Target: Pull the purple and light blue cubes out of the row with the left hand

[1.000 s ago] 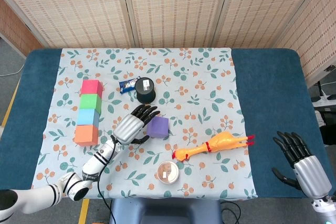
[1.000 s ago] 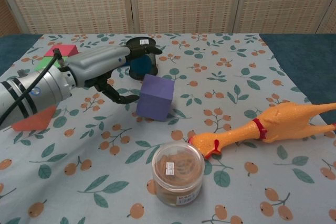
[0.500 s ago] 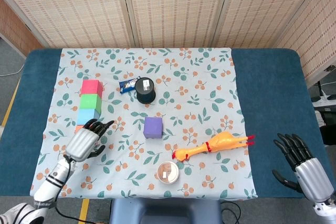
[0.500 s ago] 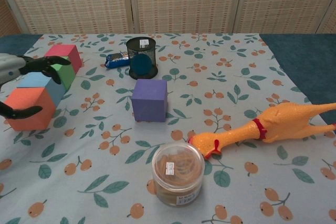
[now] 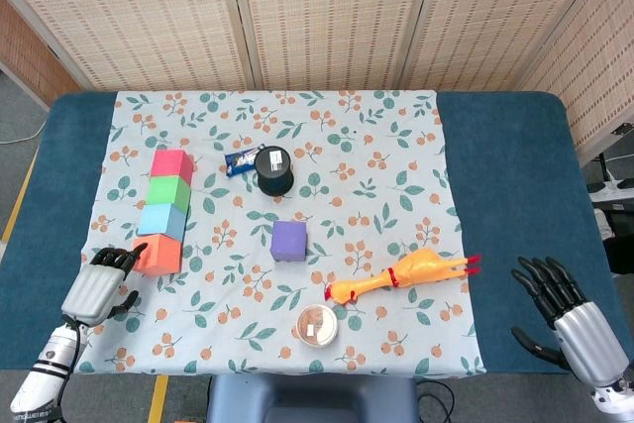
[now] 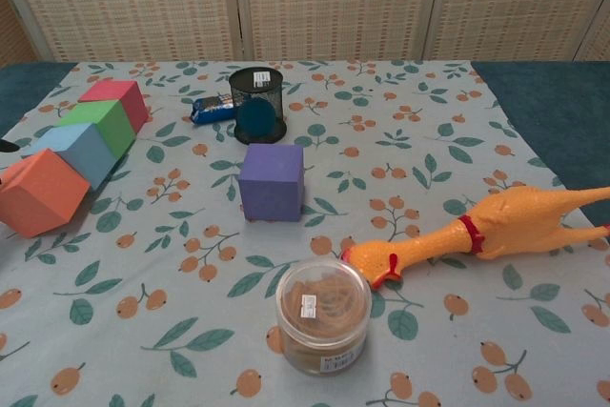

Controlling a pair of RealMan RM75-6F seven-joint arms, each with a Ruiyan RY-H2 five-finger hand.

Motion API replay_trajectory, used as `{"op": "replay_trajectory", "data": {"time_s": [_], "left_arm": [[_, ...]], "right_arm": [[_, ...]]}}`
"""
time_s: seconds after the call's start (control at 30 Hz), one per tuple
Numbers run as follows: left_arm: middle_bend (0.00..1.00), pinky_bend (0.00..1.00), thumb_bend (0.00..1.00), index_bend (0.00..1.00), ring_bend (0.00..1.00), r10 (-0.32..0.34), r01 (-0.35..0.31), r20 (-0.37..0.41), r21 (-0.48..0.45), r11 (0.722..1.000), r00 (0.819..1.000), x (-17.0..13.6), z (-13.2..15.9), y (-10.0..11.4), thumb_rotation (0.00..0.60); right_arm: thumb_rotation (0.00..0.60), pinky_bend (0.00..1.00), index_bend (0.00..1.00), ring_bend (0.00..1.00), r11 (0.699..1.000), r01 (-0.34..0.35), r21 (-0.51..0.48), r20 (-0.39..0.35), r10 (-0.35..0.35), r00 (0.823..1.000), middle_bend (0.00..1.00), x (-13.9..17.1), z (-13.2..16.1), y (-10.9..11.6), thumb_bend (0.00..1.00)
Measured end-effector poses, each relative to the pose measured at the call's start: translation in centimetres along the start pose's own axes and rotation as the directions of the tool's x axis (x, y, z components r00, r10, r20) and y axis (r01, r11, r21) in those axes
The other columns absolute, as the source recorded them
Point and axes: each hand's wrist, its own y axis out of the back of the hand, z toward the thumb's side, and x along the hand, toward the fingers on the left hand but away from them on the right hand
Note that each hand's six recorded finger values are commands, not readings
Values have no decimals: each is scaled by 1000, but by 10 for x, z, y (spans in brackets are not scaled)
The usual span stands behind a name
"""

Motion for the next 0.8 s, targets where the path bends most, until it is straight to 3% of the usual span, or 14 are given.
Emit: {"op": "replay_trajectory", "data": {"time_s": [0.3, 0.47, 0.63, 0.8], "left_arm": [[311, 197, 391, 67, 239, -16, 17, -49, 4, 1000, 999, 7, -14, -10, 600], [430, 238, 392, 72, 327, -46, 45, -71, -6, 999, 996, 7, -19, -15, 600], [516, 252, 394, 117, 363, -100, 97, -110, -28, 995, 989, -7, -30, -22, 600], [509, 263, 393, 119, 363, -89, 86, -107, -34, 996, 990, -22, -30, -17, 600]], "right_arm": [[600, 23, 0, 0, 1000, 5, 4, 4, -5, 1000, 0, -1, -1, 0, 167], [600, 23, 0, 0, 1000, 8, 7, 6, -8, 1000, 0, -2, -1, 1, 166], [600, 23, 0, 0, 1000, 8, 8, 12, -8, 1000, 0, -3, -2, -1, 166], [600, 23, 0, 0, 1000, 2, 8, 11, -2, 1000, 0, -3, -1, -3, 166]]}}
